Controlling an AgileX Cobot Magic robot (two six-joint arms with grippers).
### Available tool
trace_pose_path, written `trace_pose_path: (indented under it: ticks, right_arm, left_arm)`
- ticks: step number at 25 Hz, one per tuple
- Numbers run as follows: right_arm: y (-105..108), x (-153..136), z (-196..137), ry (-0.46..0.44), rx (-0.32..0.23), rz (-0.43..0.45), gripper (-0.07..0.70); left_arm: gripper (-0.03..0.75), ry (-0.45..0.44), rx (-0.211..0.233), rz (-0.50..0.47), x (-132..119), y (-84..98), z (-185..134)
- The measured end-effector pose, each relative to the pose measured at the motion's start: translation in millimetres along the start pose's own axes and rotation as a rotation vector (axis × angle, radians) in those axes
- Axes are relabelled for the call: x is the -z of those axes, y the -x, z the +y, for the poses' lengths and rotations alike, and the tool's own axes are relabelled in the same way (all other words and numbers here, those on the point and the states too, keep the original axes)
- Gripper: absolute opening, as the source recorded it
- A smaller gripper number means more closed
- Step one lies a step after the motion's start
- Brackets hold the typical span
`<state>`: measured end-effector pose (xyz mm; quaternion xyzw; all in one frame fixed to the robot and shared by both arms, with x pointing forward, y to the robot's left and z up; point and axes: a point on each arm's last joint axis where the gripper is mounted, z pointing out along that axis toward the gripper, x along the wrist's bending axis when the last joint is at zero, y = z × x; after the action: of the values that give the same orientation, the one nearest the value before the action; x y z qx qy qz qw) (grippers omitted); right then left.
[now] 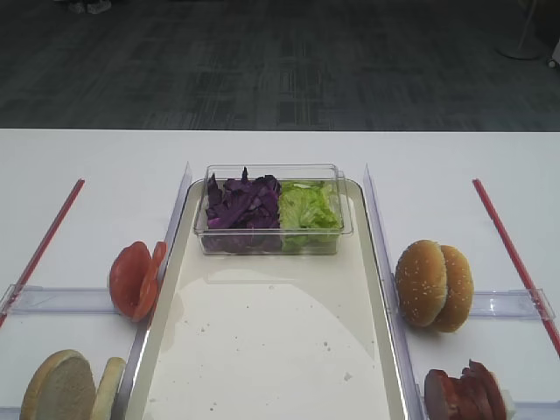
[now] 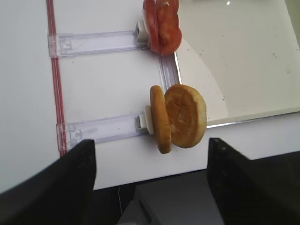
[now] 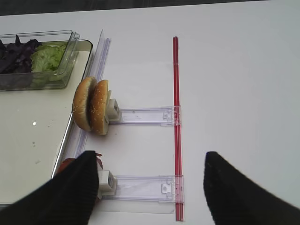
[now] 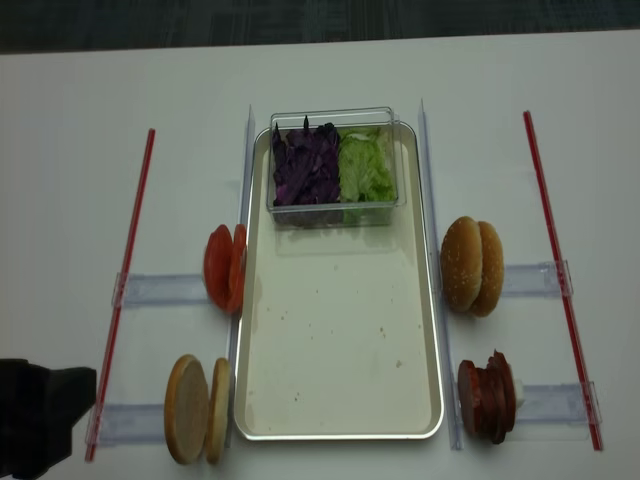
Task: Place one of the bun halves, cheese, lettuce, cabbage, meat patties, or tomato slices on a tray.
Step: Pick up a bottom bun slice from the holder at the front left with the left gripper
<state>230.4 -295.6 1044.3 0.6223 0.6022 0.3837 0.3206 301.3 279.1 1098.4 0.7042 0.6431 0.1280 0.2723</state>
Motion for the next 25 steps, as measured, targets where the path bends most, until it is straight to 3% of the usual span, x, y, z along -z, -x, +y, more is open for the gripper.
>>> trace_pose_path:
  ticks: [7, 25]
  right_arm:
    - [0.0, 0.0, 0.0, 0.0, 0.0, 0.0, 0.505]
    - [0.0, 0.0, 0.0, 0.0, 0.0, 0.0, 0.505]
  left_arm:
    - [0.475, -0.121, 0.031, -0.016, -21.3, 2.8, 14.5]
    - [0.468, -0.298, 0.103, -0.016, -57.5, 4.1, 32.7]
